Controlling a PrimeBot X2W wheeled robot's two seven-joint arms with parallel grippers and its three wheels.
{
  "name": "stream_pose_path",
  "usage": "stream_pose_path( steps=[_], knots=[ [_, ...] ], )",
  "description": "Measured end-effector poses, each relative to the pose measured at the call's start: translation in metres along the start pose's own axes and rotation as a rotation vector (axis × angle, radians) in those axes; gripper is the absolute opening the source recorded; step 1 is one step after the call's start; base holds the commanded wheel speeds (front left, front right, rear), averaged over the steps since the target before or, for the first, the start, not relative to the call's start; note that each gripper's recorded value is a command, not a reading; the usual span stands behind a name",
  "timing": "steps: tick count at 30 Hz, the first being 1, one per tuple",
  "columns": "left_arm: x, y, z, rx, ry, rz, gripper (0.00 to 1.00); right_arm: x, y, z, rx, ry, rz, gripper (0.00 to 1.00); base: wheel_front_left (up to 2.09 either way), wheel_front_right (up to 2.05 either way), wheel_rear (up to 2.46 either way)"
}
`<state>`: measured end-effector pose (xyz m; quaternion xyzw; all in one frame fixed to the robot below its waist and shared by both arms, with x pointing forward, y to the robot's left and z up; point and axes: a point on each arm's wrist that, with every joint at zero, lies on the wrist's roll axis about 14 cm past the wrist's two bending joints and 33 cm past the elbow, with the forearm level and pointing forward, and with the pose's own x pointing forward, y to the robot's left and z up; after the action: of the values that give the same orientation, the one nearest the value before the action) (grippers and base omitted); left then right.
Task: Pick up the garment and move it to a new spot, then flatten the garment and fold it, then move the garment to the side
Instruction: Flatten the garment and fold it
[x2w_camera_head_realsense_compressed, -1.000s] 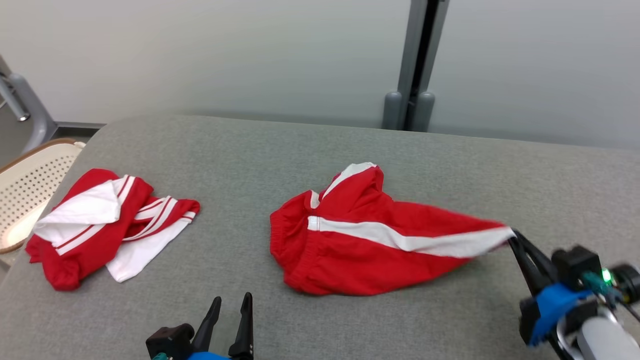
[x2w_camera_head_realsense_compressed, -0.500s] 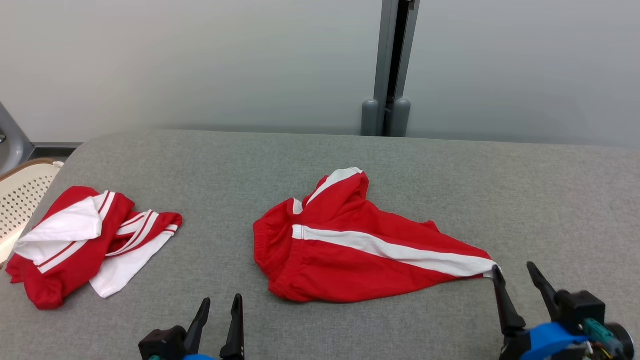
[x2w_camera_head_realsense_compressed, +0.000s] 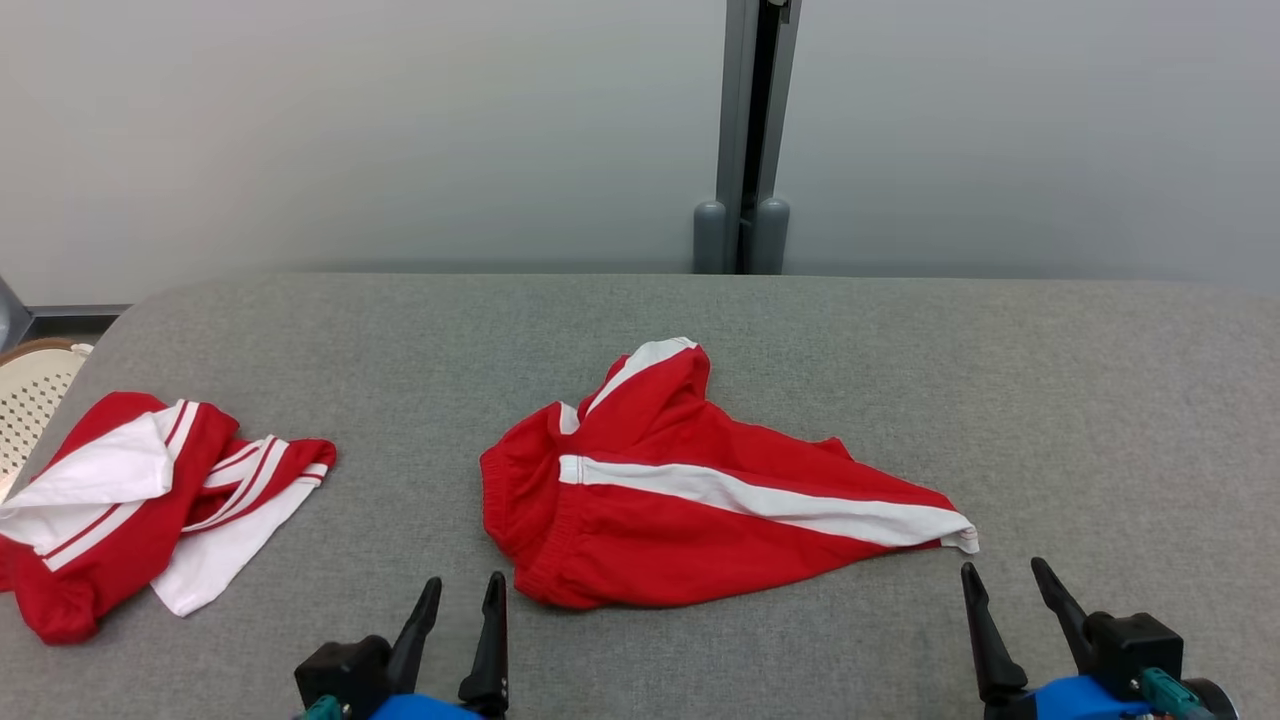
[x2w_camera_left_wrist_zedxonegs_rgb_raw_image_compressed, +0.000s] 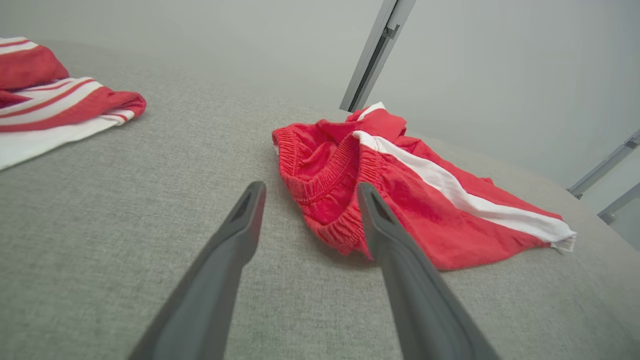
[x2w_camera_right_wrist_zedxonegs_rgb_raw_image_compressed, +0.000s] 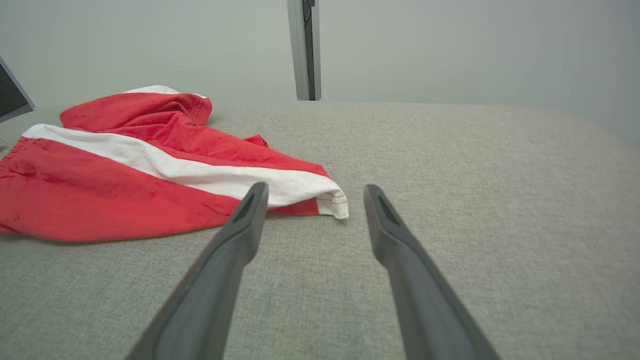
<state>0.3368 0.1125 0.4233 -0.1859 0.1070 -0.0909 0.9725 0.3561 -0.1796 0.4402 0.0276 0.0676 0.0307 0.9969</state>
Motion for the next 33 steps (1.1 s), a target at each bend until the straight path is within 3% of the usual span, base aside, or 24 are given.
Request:
stream_pose_path(
  steps=[8, 17, 21, 26, 33],
  knots=[
    [0.043, -0.046, 0.008, 0.002, 0.02, -0.151, 1.0, 0.001, 0.002, -0.007, 0.025, 0.021, 0.001, 1.0, 0.0, 0.0, 0.0],
    [0.093, -0.041, -0.011, -0.008, 0.169, -0.147, 1.0, 0.007, -0.007, -0.019, 0.037, 0.061, -0.028, 1.0, 0.0, 0.0, 0.0],
    [0.097, -0.033, -0.021, -0.012, 0.225, -0.133, 1.0, 0.008, -0.012, -0.023, 0.039, 0.072, -0.041, 1.0, 0.0, 0.0, 0.0],
    [0.097, -0.047, -0.028, -0.04, 0.261, -0.174, 1.0, 0.009, -0.011, -0.025, 0.043, 0.08, -0.038, 1.0, 0.0, 0.0, 0.0],
    [0.096, -0.053, -0.021, -0.052, 0.234, -0.204, 1.0, 0.013, 0.002, -0.02, 0.046, 0.065, 0.001, 1.0, 0.0, 0.0, 0.0]
  ],
)
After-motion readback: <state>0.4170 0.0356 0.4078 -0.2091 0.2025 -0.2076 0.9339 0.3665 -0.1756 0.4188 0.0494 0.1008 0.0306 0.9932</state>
